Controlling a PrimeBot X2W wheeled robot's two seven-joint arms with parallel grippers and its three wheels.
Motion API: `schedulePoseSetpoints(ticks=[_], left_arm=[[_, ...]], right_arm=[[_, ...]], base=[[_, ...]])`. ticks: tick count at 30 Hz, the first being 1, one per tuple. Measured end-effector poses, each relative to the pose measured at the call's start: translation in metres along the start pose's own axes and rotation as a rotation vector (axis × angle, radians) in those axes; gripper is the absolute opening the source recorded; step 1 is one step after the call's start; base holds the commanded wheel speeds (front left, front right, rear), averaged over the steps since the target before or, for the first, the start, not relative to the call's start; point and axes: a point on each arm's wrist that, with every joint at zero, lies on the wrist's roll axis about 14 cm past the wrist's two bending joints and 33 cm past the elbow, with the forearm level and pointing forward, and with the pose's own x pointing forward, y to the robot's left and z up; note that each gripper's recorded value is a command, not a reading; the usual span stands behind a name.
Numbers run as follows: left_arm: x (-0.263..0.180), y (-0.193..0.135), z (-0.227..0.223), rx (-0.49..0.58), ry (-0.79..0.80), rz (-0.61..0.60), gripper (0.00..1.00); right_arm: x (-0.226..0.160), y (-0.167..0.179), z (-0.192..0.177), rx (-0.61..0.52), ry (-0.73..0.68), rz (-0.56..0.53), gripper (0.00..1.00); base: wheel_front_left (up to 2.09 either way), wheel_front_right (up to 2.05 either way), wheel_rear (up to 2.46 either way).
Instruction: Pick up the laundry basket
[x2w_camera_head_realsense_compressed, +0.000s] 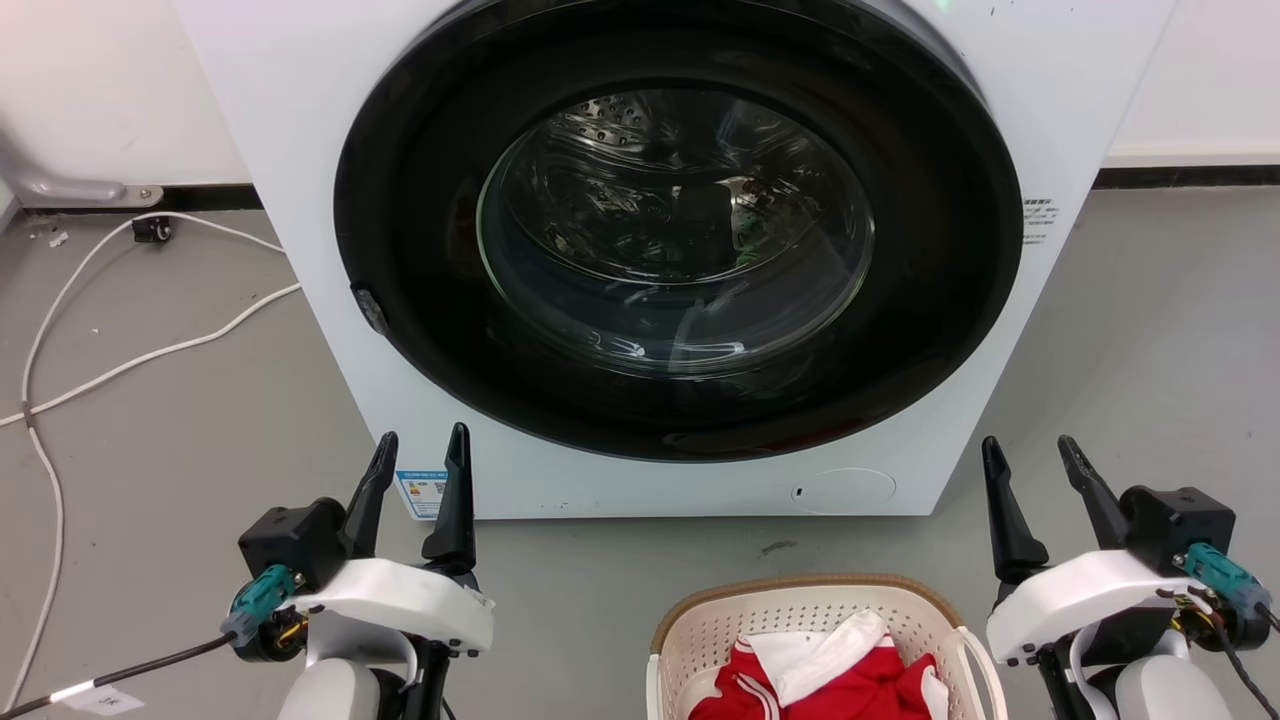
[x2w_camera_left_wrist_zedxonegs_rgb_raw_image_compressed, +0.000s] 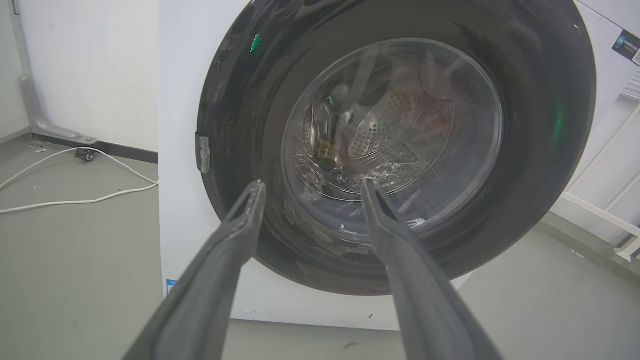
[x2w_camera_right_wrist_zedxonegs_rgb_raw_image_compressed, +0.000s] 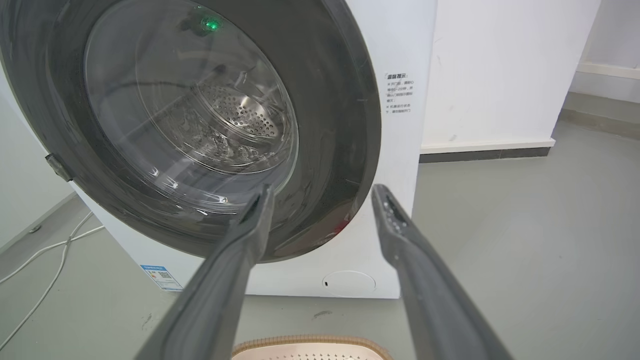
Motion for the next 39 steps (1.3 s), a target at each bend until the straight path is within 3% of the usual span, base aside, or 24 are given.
schedulePoseSetpoints(ticks=[27,39], left_arm=[[0.003,-0.008,0.0,0.193,-0.023,-0.035,1.0],[0.004,-0.012,0.0,0.238,-0.032,-0.047,1.0]], right_arm=[[0.0,0.001,-0.005,-0.192,0.023,0.017,1.0],[-0.002,-0.001,-0.007,-0.22,0.023,0.015,1.0]], base=[[0.0,0.0,0.0],[0.0,0.0,0.0]])
